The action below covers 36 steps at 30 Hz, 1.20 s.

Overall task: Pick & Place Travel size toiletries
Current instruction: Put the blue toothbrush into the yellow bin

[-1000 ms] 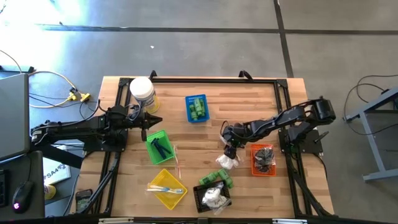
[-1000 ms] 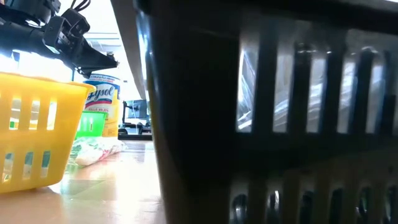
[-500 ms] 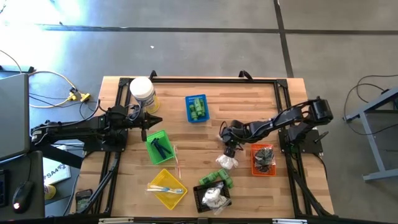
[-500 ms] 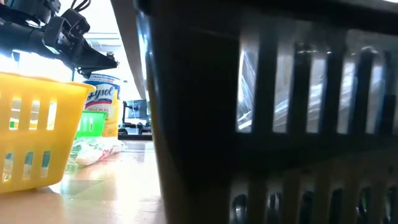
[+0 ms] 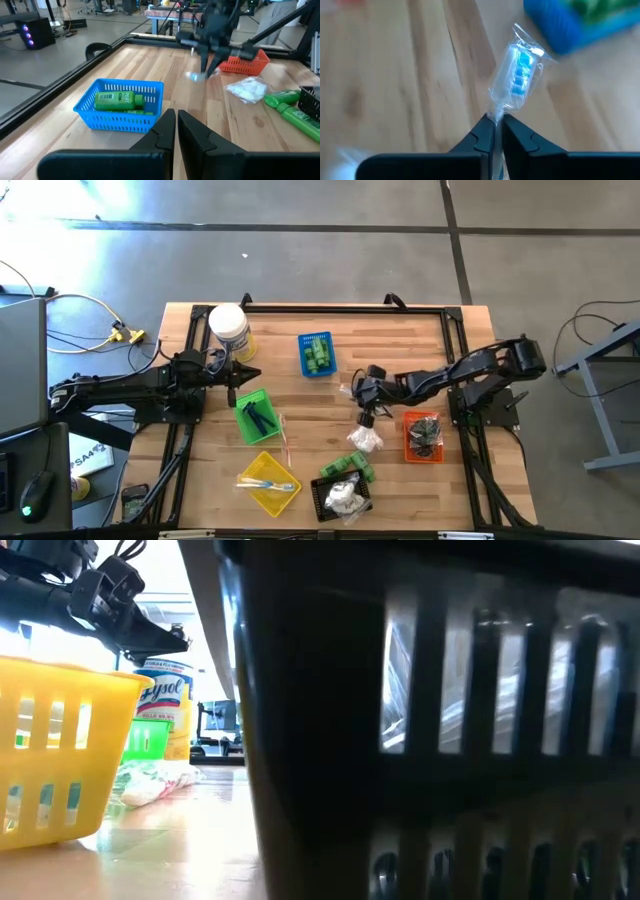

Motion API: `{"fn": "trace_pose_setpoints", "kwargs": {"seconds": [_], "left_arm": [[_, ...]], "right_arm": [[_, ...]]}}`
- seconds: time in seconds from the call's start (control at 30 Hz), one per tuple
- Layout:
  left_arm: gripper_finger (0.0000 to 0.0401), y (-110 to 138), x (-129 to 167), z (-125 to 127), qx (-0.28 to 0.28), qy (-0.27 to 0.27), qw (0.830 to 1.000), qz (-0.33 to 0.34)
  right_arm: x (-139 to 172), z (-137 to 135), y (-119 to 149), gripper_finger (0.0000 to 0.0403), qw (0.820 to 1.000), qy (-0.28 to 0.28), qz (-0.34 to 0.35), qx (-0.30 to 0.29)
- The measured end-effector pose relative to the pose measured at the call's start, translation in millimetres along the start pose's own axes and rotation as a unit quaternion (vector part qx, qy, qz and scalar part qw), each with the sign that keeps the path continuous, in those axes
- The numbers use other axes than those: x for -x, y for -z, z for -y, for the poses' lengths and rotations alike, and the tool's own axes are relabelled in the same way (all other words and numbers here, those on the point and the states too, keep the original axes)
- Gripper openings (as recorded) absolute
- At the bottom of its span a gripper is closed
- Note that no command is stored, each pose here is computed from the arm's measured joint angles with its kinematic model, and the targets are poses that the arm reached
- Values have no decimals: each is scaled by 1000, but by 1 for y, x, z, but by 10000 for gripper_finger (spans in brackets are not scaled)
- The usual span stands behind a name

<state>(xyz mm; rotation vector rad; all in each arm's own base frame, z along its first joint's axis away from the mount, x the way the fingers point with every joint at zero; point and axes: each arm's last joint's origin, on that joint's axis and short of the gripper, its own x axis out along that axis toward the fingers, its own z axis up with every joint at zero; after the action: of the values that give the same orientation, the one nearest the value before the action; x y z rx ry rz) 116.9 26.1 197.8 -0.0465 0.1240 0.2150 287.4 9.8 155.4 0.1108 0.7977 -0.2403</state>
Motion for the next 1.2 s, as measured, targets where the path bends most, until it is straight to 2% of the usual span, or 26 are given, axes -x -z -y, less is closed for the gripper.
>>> {"fn": "trace_pose_setpoints", "kwargs": {"seconds": [0.13, 0.23, 0.3, 0.43, 0.57, 0.7, 0.83, 0.93, 1.07, 1.2], "left_arm": [[17, 0, 0, 0, -4, 0, 1000, 2], [17, -2, -1, 1, -1, 9, 1000, 10], [17, -5, -4, 2, 0, 29, 999, 23], [17, -10, -12, 9, -6, 104, 993, 49], [33, -15, -24, 20, -24, 136, 987, 84], [86, -17, -36, 31, -62, 157, 978, 119], [167, -18, -49, 36, -67, 109, 981, 148], [227, -21, -62, 37, -54, 77, 985, 144], [274, -29, -86, 42, -39, 78, 989, 121], [284, -34, -105, 47, -41, 91, 989, 109]], "right_arm": [[21, -2, -19, 12, 997, -24, 77, 11], [35, -7, -33, 25, 987, -57, 145, 41], [44, -9, -45, 32, 973, -81, 206, 60], [56, -9, -62, 27, 942, -112, 301, 93], [62, -3, -72, 11, 921, -138, 353, 95], [63, 0, -75, 22, 915, -132, 370, 93], [70, 0, -82, 29, 896, -129, 416, 86], [69, -4, -87, 19, 880, -147, 442, 91], [59, -15, -97, 11, 882, -164, 430, 100], [46, -26, -105, 28, 894, -163, 401, 115]]}}
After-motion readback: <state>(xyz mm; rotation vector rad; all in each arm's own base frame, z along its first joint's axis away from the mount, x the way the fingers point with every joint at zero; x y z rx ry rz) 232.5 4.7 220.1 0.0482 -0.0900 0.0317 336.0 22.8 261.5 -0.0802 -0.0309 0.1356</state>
